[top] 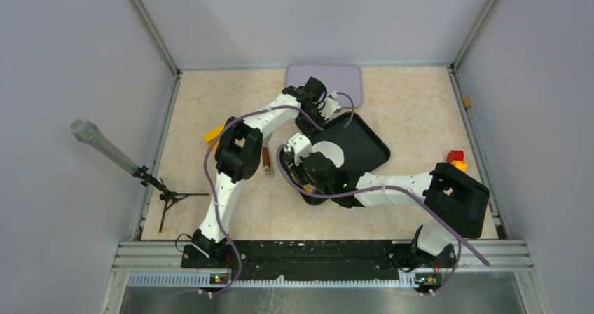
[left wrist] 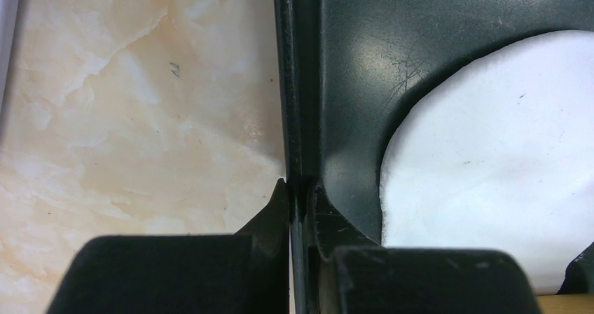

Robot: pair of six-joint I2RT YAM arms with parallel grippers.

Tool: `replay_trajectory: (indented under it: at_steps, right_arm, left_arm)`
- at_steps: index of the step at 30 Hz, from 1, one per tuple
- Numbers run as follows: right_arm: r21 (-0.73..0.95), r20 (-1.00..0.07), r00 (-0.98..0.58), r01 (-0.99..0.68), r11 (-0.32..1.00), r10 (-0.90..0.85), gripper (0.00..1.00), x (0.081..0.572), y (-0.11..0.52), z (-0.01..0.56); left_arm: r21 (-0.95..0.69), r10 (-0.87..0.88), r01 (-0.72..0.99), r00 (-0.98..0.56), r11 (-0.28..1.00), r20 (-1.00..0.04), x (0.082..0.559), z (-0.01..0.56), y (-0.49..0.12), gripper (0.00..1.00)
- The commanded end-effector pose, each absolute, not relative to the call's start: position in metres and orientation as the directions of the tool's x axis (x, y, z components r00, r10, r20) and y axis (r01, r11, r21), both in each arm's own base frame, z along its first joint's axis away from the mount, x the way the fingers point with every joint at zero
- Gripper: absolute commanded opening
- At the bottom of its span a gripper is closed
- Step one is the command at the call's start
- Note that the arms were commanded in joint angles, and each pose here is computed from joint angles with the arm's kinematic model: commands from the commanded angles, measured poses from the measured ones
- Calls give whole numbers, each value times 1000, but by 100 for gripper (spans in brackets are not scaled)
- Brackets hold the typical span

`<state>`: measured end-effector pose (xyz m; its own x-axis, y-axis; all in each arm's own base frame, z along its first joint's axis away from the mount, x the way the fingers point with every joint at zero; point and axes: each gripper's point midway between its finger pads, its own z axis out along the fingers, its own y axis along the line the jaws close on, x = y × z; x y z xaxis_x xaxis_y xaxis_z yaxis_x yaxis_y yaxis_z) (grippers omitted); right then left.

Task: Roll out the dumpling wrappers from the dough
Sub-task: Flatten out the dough on the work surface.

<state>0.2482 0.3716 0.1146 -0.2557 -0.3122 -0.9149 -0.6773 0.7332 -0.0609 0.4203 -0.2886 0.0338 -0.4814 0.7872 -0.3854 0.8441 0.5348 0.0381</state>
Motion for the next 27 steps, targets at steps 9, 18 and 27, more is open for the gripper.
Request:
replay_trajectory:
  at_steps: [9,18,27]
  right_arm:
    - [-183,-669,-511,-590,786,-540,0,243,266,17]
    - [-123,-800,-470,-481,868,-374,0,289,240,85]
    - [129,-841,-476,-637,760,-256,0,282,229,197]
  left_arm:
    - [146,822,868,-378,475,-425,434,67,-291,0]
    - [186,841,877,-336,444,-423,442,63,-297,0]
    - [161,879,934,-228,318,-419,422,61,-297,0]
